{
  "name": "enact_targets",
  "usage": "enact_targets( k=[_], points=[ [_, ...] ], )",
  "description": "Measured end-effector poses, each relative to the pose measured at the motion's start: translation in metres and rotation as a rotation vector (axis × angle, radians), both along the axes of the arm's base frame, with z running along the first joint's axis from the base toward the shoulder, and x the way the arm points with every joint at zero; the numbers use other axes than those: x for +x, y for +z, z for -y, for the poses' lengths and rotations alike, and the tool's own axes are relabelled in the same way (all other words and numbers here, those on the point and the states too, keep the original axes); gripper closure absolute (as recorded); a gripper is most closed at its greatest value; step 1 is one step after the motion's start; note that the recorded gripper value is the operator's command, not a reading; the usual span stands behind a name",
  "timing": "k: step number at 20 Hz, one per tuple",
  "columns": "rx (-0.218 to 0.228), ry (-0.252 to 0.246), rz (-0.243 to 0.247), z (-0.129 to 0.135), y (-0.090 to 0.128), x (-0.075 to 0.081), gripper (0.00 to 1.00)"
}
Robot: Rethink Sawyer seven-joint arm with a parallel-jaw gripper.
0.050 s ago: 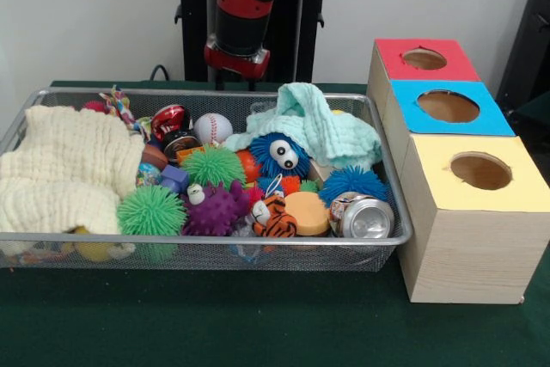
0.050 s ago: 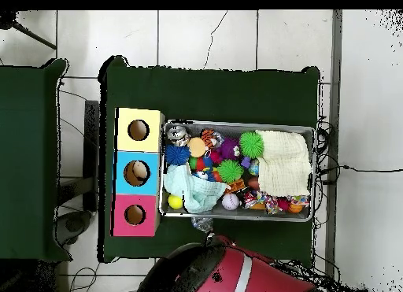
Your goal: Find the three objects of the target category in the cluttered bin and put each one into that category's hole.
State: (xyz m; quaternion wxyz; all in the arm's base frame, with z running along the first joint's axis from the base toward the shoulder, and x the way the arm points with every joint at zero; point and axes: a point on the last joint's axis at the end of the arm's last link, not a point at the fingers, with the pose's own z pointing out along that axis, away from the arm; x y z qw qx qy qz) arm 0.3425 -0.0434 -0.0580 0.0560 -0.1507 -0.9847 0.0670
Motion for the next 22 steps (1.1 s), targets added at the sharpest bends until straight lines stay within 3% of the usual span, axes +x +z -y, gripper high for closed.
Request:
enact_targets(
  k=[11,22],
  points=[
    [0.053,0.117,0.053,0.0082,-0.0008,-0.0060,0.00],
    [0.069,0.245,0.118,0.0100,-0.0015,-0.0105,0.00]
  ],
)
